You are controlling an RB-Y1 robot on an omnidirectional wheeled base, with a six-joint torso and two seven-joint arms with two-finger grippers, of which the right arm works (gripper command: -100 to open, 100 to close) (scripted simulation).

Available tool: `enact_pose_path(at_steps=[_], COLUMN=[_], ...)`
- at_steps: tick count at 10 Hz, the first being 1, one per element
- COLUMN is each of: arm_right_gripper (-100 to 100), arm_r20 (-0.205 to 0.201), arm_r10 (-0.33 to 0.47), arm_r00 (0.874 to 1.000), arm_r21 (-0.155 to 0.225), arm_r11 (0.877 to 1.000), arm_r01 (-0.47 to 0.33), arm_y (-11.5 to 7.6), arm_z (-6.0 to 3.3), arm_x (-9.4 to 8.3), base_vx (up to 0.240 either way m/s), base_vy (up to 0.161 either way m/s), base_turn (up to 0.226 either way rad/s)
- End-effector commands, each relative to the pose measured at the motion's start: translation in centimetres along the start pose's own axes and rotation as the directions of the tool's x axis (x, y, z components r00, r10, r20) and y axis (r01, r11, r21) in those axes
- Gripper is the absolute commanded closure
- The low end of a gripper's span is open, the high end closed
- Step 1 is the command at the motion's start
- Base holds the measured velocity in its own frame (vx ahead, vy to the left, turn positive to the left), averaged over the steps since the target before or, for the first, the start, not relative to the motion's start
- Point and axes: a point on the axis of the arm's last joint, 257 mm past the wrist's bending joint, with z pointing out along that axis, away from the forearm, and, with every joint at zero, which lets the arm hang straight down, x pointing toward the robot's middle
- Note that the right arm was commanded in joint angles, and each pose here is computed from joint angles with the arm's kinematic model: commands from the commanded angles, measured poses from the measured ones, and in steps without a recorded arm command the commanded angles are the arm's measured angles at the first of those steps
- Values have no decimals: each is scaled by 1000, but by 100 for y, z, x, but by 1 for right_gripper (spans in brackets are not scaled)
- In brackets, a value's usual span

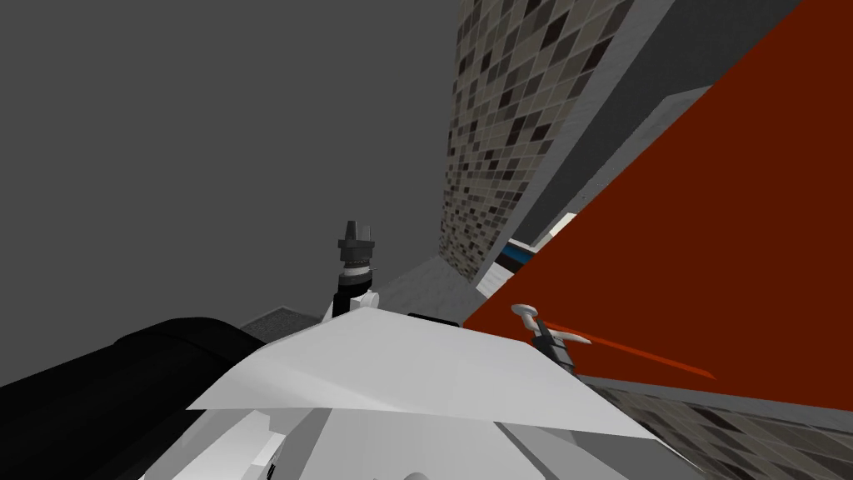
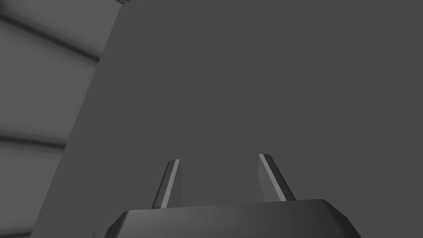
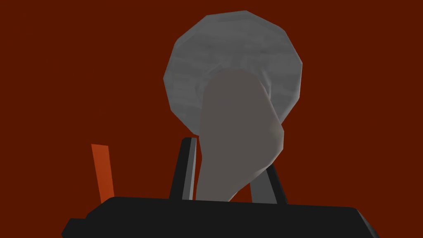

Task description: Pull the door open

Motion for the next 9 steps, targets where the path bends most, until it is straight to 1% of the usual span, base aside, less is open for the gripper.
enact_pose_path(at_steps=[1,9], arm_right_gripper=[100,100], arm_r20=[-7,-47], arm_r10=[-1,-8], arm_r00=[1000,999], arm_r21=[-2,-13], arm_r11=[1000,1000], arm_r01=[1,7], arm_y=[5,37], arm_z=[-26,-180], arm_x=[-10,-70], base_vx=[-147,-204], base_vy=[-16,-40], base_turn=[127,151])
